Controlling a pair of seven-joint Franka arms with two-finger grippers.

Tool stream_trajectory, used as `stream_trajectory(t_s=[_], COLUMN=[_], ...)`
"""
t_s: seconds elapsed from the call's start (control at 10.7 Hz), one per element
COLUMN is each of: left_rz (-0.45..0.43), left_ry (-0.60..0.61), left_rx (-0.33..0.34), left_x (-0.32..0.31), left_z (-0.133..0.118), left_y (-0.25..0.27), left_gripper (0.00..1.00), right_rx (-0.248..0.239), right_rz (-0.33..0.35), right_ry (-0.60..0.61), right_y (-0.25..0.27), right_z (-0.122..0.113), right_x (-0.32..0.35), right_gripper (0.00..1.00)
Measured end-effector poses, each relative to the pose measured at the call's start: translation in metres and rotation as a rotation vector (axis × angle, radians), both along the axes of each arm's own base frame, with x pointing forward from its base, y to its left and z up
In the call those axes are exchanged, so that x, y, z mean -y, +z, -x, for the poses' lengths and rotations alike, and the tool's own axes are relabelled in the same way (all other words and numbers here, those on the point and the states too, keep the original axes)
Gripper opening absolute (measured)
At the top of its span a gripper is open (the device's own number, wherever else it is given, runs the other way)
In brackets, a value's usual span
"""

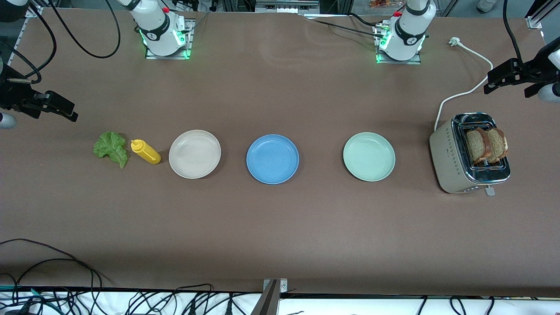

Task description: Make sandwich in blue plate with both arms

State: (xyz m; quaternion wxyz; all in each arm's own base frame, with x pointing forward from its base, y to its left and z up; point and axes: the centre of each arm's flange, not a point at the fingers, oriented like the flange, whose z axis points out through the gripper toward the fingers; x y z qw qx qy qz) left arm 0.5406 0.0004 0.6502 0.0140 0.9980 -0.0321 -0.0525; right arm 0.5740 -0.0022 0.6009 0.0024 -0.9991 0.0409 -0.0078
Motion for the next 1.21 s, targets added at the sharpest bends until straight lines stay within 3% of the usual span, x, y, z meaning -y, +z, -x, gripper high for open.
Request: stream_trajectory(t_s=[1.21], left_rz=[0.000], left_ry=[0.026], left_rx=[-0.017], left_x=[-0.014], left_z=[0.000], left_y=[-0.008], left_gripper=[1.00], right_rx=[0.000], right_rz=[0.000], right_ry=[0.000], right_y=[0.000], right_z=[0.000], right_x=[0.000], right_gripper=[1.00])
